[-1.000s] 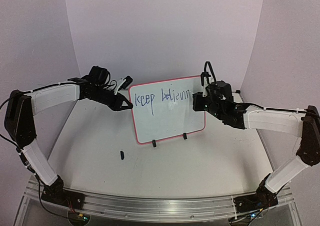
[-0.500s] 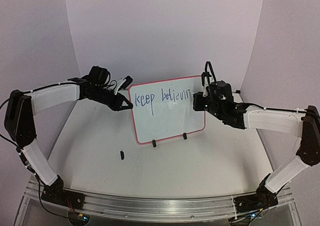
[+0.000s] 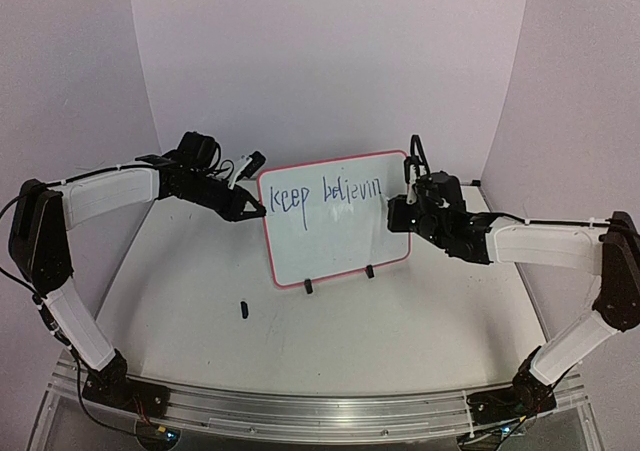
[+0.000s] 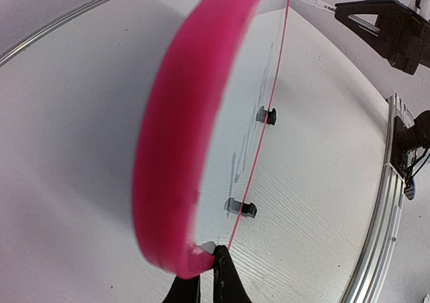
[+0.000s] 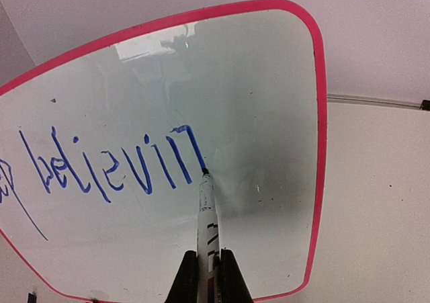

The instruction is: Write a sentence on the whiteboard

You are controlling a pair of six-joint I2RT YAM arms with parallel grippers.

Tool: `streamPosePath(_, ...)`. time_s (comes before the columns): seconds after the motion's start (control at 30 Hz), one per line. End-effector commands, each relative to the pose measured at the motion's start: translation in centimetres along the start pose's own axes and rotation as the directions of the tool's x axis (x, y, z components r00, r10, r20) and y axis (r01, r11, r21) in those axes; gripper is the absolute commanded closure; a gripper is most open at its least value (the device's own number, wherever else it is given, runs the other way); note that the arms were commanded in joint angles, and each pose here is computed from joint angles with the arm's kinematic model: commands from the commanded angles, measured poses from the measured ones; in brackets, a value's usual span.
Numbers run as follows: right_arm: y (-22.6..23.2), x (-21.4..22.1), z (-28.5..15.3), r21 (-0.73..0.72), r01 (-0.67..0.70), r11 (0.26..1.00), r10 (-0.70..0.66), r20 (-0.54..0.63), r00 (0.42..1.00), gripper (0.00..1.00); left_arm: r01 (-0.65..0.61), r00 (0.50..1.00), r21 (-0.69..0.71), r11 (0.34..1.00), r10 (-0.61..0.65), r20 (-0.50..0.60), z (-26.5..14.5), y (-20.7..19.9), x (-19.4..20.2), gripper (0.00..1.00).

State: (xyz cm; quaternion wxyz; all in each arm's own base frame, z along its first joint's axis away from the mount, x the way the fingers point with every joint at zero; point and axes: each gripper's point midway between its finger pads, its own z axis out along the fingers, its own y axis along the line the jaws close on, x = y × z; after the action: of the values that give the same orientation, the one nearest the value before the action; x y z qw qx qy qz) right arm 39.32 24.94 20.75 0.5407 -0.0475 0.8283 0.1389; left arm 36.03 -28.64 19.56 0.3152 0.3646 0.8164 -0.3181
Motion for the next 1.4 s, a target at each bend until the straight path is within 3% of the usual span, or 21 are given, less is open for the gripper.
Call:
streamPosePath(0.0,-0.5,-0.2,-0.4,0.005,-0.022,1.0,0.022,0.002,1.0,1.0,-0.006,0.987,-0.054,0.999,-0.003,-0.159,1.5,0.9,4.3,1.0)
streamPosePath(0.37,-1.0,-2.5,-2.7,0.004,-0.037,0.999,0.037,0.065,0.997,1.0,-0.006,0.987,-0.053,0.999,-0.003,-0.158,1.5,0.9,4.3,1.0)
streamPosePath(1.37,-0.9,-4.7,-0.4,0.038,0.018,0.999,-0.022,0.099,0.995,1.0,-0.006,0.986,-0.053,0.999,-0.003,-0.164,1.6,0.9,4.5,1.0)
